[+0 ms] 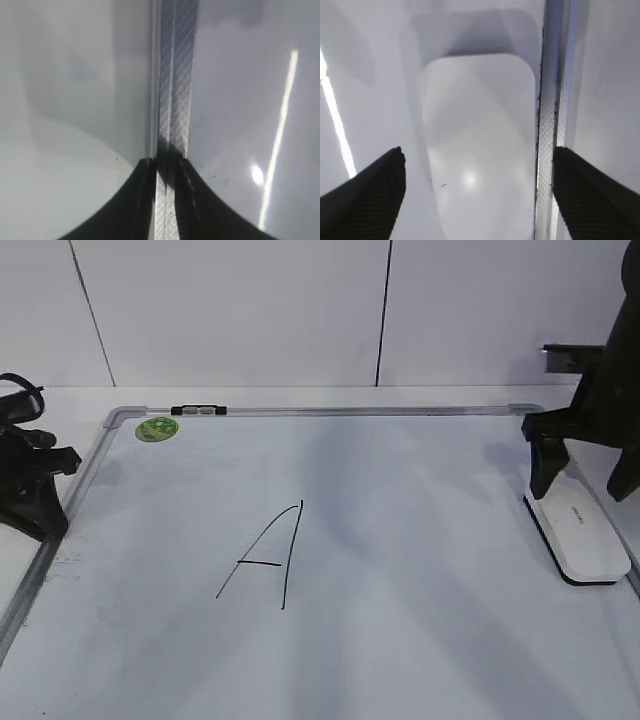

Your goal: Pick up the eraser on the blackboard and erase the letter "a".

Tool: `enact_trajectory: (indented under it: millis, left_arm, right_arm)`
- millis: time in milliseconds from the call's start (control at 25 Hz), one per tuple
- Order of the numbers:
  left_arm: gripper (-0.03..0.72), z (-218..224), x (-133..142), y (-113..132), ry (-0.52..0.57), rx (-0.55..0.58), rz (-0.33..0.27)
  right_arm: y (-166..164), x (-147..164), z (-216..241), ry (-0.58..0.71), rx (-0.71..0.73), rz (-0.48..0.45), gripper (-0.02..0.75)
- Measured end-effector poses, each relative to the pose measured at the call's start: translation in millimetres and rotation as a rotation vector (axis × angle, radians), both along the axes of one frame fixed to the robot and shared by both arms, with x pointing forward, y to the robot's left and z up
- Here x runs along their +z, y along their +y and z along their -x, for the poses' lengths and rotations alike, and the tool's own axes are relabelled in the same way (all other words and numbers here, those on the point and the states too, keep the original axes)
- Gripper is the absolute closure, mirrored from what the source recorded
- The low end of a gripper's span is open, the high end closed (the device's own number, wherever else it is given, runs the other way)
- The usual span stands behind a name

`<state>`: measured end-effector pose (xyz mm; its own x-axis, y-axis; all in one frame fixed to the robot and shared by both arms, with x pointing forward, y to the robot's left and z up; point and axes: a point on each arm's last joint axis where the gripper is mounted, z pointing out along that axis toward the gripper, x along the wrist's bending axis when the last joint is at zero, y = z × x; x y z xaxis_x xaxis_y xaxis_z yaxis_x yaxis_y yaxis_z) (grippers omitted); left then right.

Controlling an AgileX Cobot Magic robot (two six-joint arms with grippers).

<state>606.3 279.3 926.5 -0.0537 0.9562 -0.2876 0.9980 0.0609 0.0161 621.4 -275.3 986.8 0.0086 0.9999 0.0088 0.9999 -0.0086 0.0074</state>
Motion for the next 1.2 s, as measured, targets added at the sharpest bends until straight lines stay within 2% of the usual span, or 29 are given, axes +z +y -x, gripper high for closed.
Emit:
enact_trajectory:
  millis: [240,320,480,760,1000,1200]
  left_arm:
    - [0.390,-9.8,17.3,-2.2,-0.006,-0.015,0.026]
    - [0.359,-13.1,24.9,-2.8,-0.007,-0.025,0.033]
    - [0.343,-16.4,38.7,-3.5,-0.024,-0.036,0.041]
    - [0.341,-3.0,82.4,-4.3,-0.103,-0.051,0.045]
    - [0.340,10.4,114.1,-4.8,-0.167,-0.060,0.046]
    - [0.340,26.1,144.2,-5.2,-0.233,-0.066,0.046]
  right_arm:
    - [0.8,5.8,-2.9,-0.014,-0.003,-0.008,-0.016]
    - [0.8,5.8,-2.8,-0.014,-0.003,-0.008,-0.016]
    - [0.9,5.8,-2.6,-0.012,-0.003,-0.009,-0.016]
    - [2.1,12.1,-0.8,-0.025,-0.008,-0.025,-0.016]
    - [1.9,52.8,12.5,-0.130,-0.008,-0.037,-0.016]
    - [0.5,102.6,36.1,-0.262,-0.006,-0.046,-0.016]
